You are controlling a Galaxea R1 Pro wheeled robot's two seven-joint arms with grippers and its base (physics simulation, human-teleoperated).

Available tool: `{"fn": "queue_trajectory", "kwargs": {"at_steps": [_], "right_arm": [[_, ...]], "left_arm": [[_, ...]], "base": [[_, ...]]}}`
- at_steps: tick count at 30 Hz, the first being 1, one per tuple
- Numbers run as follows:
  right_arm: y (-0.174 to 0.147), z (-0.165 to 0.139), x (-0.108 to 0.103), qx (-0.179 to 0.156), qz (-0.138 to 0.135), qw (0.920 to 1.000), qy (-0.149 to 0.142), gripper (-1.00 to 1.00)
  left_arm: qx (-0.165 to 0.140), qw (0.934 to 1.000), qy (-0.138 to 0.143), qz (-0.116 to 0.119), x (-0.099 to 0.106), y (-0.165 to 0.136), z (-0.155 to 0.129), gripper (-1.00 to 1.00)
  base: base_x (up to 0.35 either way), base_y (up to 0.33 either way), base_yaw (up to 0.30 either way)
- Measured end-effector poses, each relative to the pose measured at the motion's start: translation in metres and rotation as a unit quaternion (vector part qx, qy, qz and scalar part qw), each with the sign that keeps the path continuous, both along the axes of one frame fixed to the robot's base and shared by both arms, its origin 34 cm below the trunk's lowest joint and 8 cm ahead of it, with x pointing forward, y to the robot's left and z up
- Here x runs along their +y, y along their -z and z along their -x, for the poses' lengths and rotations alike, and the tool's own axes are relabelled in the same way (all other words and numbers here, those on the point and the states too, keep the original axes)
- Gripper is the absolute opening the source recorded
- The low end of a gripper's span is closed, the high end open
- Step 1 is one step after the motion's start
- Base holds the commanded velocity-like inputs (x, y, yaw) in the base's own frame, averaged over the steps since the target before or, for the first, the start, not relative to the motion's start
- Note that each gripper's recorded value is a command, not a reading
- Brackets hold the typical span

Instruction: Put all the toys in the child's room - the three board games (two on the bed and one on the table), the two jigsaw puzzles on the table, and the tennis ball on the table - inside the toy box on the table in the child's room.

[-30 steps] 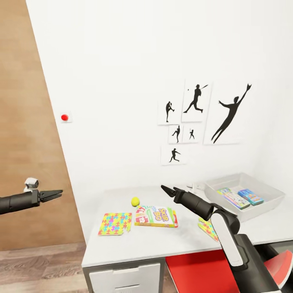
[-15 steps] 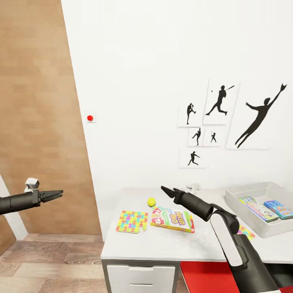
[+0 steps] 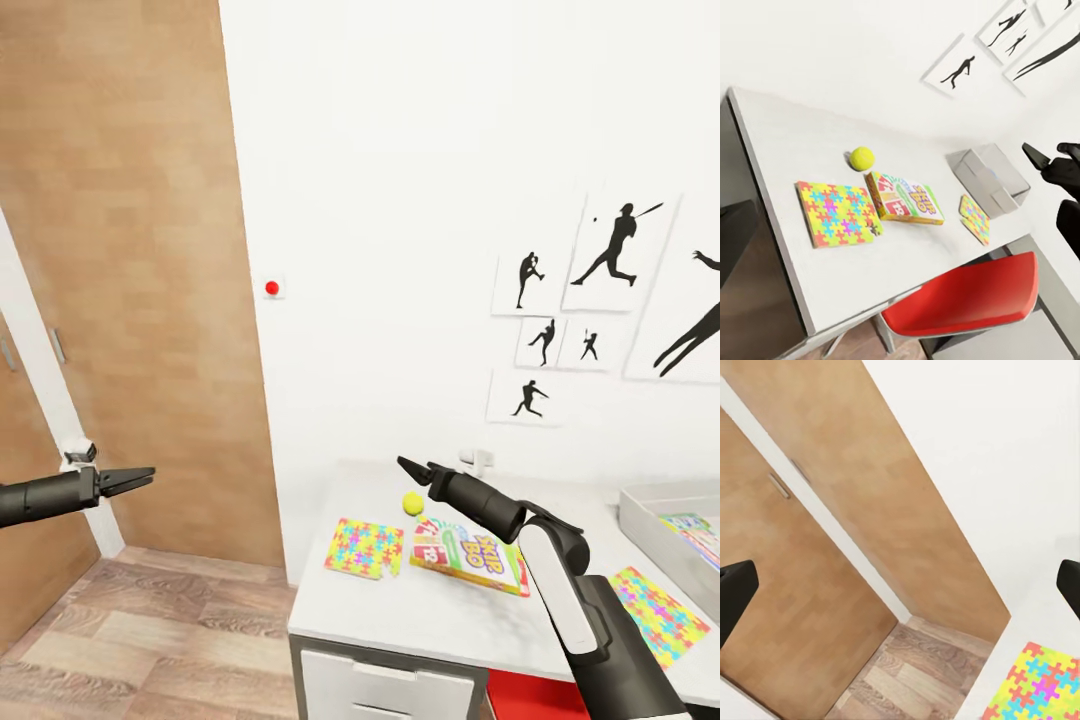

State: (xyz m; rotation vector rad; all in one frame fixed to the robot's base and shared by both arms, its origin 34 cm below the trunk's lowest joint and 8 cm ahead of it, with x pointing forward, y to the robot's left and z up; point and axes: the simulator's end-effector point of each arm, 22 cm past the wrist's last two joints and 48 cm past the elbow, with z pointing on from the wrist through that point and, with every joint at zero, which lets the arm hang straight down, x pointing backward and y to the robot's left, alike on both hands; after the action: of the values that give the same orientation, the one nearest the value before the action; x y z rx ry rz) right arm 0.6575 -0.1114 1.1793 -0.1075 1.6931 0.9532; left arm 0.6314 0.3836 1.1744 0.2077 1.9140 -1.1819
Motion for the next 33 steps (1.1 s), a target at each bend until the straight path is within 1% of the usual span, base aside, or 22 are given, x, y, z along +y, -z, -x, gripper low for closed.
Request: {"fn": "queue_trajectory", "kwargs": {"at_steps": [6,13,16,23,25,29,32,33], "right_arm": [[-0.001,0.0,-0.001,0.0,-0.001,1.0,0.0,1.0],[-0.001,0.0,-0.002,-0.001,-0.003,1.0,-0.001,1.0],[-0.002,0.0,-0.002,-0.001,-0.004,1.0,-0.001,1.0],[-0.001,0.0,-0.003,0.001,-0.005,1.0,0.001,1.0],[0.006,-0.002,-0.004,0.011,-0.004,0.9999,0.005,1.0],[0.032,-0.009,-0.008,0.042,0.0,0.999,0.015,1.0],[0.049,-0.014,-0.014,0.065,0.012,0.9972,0.034,1.0],[0.057,-0.017,-0.017,0.077,0.019,0.9958,0.046,1.0]], "left_arm": [[0.0,1.0,-0.001,-0.001,0.001,0.0,0.0,1.0],[0.0,1.0,-0.001,-0.002,0.001,0.0,0.0,1.0],[-0.001,1.0,-0.001,-0.002,0.002,0.0,0.0,1.0],[-0.002,1.0,-0.001,-0.003,0.002,-0.002,0.001,1.0],[-0.002,1.0,-0.001,-0.003,0.002,-0.002,0.001,1.0],[-0.001,1.0,0.0,-0.004,0.001,0.0,0.001,1.0],[0.001,1.0,0.001,-0.003,-0.001,0.0,0.001,1.0],[0.001,1.0,0.002,-0.003,-0.002,0.001,0.001,1.0]], "base": [[0.03,0.017,0.026],[0.014,0.198,-0.005],[0.023,0.066,-0.148],[0.004,0.105,-0.25],[0.0,0.07,-0.181],[0.0,0.023,-0.061],[0.0,0.006,-0.015],[0.0,0.002,-0.006]]}}
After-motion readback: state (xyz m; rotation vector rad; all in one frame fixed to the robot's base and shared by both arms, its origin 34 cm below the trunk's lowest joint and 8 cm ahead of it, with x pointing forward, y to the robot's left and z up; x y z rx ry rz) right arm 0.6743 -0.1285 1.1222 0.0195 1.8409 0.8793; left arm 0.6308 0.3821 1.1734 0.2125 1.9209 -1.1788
